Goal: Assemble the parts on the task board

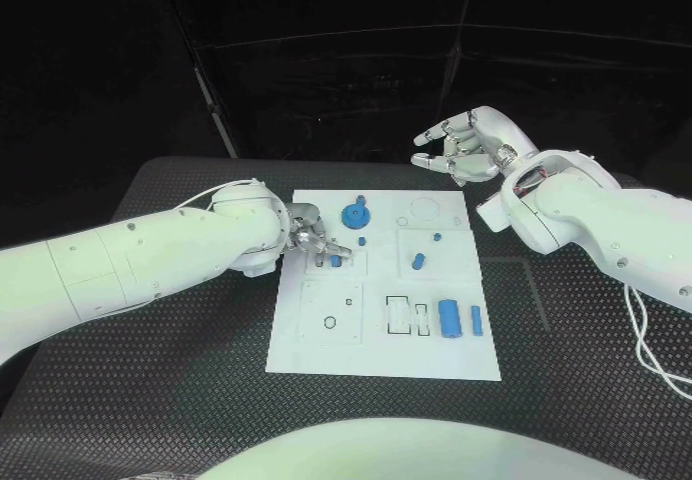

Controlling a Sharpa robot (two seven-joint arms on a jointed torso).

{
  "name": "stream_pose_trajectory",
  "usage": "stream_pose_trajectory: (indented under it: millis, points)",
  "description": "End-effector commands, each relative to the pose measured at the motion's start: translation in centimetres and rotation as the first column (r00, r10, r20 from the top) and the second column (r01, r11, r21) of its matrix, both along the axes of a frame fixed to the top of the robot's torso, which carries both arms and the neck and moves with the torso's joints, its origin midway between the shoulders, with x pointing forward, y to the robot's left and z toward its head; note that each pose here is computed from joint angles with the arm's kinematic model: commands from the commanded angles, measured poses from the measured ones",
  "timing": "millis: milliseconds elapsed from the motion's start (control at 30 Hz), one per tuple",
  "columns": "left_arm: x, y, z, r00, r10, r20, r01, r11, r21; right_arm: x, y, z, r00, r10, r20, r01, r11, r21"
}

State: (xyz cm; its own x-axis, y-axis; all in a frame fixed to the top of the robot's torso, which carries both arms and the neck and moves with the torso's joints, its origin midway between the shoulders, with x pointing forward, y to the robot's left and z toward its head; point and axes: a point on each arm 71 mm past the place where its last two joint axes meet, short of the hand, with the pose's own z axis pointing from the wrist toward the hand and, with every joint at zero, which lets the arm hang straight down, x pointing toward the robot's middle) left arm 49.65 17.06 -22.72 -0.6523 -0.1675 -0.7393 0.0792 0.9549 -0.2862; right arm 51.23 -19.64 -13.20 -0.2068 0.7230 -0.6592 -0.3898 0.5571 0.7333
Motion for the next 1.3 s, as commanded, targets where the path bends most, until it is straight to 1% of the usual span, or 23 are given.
stream_pose_trajectory:
  millis: [33, 233, 333, 733, 1000, 1300]
  points:
    - [-0.24, 0.36, -0.46, 1.0, 0.016, -0.022, -0.016, 1.0, 0.015, -0.03, 0.1, 0.16, 1.0, 0.011, 0.008, -0.011, 1.0, 0.001]
    - [-0.55, 0.31, -0.45, 0.999, 0.019, -0.031, -0.019, 1.0, -0.004, -0.01, 0.05, 0.15, 1.0, 0.01, 0.008, -0.01, 1.0, 0.001]
    - [-0.71, 0.21, -0.37, 0.999, 0.028, -0.033, -0.029, 0.999, -0.029, 0.03, 0.02, 0.12, 1.0, 0.009, 0.008, -0.009, 1.0, 0.0]
    - [-0.78, 0.13, -0.23, 0.997, 0.069, -0.039, -0.073, 0.992, -0.1, 0.1, -0.03, 0.08, 1.0, 0.007, 0.008, -0.007, 1.0, 0.0]
    - [-0.95, 0.1, -0.3, 0.996, 0.07, -0.057, -0.076, 0.99, -0.115, 0.14, -0.1, 0.05, 1.0, 0.005, 0.007, -0.005, 1.0, -0.001]
    - [-1.08, 0.44, -0.42, 0.995, 0.07, -0.073, -0.078, 0.99, -0.117, 0.18, -0.16, 0.01, 1.0, 0.003, 0.006, -0.003, 1.0, -0.002]
